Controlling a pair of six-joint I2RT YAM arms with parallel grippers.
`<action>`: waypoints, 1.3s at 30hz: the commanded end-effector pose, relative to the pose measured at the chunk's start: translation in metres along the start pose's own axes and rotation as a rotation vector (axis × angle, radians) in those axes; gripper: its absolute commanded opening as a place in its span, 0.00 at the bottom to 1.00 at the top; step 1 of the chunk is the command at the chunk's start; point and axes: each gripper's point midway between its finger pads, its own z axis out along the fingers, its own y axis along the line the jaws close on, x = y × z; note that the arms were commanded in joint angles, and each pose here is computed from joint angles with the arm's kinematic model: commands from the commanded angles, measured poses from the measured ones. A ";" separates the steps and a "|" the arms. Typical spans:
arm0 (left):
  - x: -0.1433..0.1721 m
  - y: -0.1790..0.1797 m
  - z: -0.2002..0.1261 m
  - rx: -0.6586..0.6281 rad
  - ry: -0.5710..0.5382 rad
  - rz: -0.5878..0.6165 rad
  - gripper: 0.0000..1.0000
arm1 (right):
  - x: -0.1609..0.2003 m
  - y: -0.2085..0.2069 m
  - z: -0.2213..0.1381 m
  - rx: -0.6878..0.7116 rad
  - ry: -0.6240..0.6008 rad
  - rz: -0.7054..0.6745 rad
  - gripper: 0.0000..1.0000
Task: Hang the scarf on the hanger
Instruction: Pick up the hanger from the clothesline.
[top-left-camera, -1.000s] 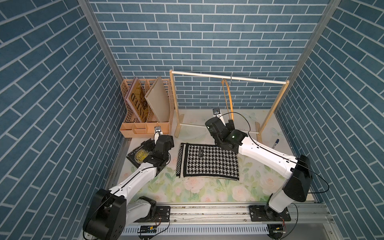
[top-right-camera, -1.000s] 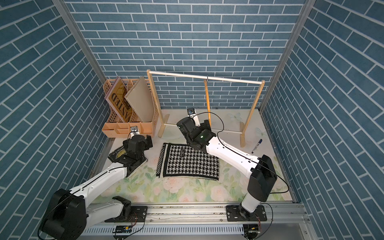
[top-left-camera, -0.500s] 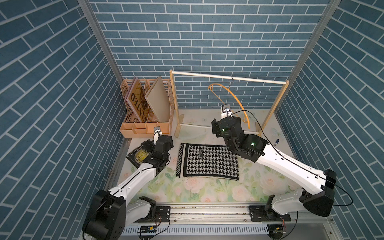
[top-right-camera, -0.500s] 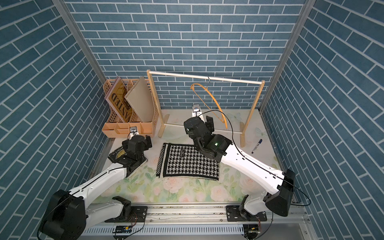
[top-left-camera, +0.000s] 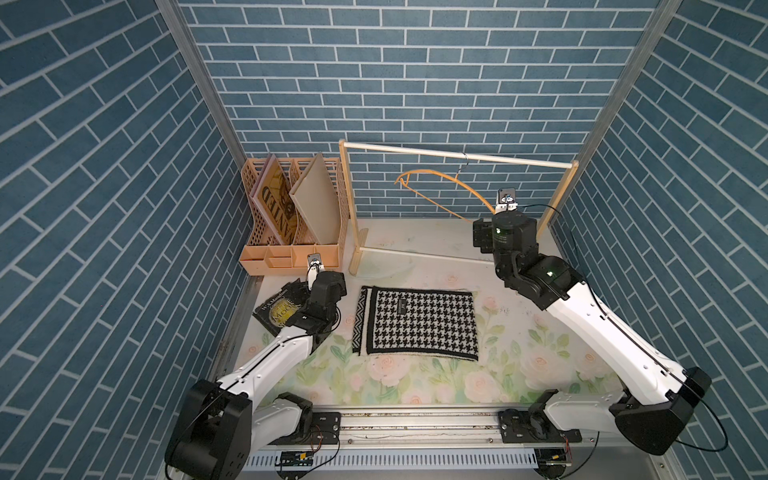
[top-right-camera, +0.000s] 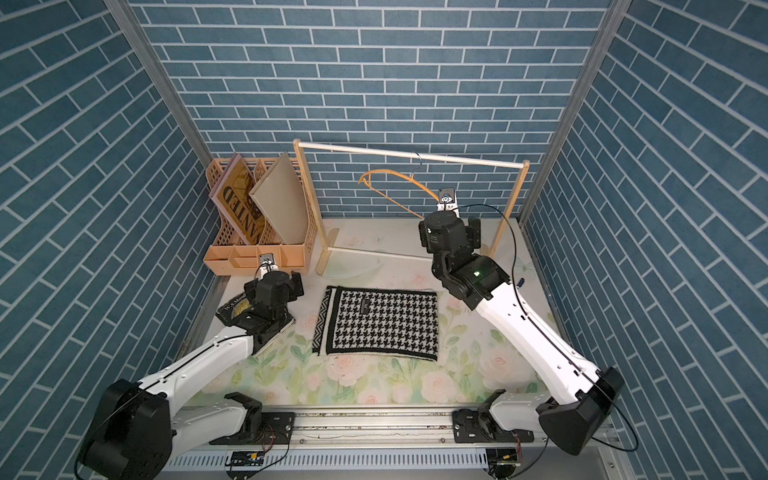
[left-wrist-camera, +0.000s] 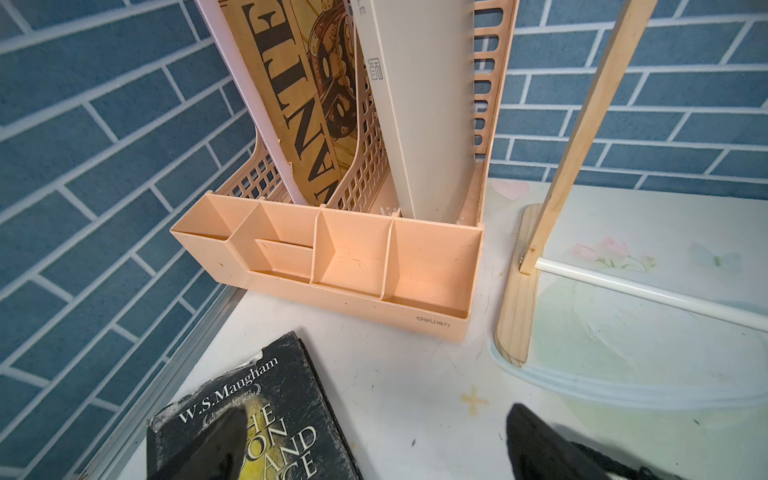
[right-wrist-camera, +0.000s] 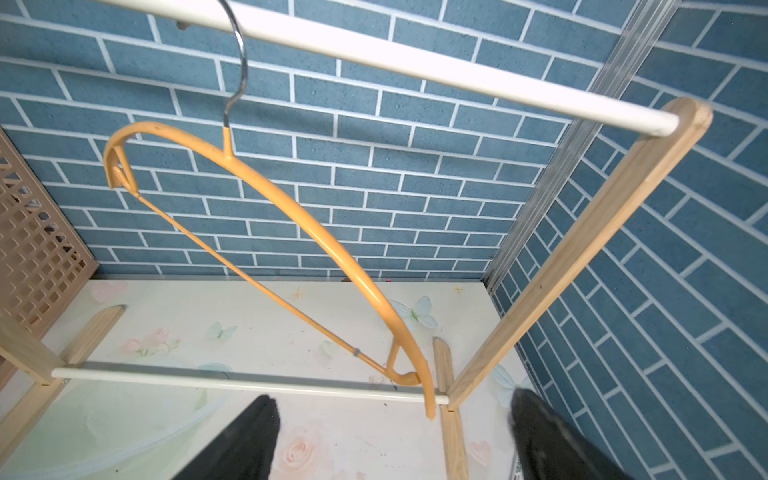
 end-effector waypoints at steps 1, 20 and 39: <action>0.005 0.002 0.000 -0.015 0.009 0.005 1.00 | 0.004 0.002 0.008 -0.109 -0.010 -0.085 0.91; 0.007 0.002 0.002 -0.025 0.016 0.015 1.00 | 0.066 0.016 0.072 -0.324 0.056 -0.081 0.80; 0.009 0.003 0.005 -0.042 0.026 0.027 1.00 | 0.081 0.048 0.063 -0.441 0.097 -0.084 0.43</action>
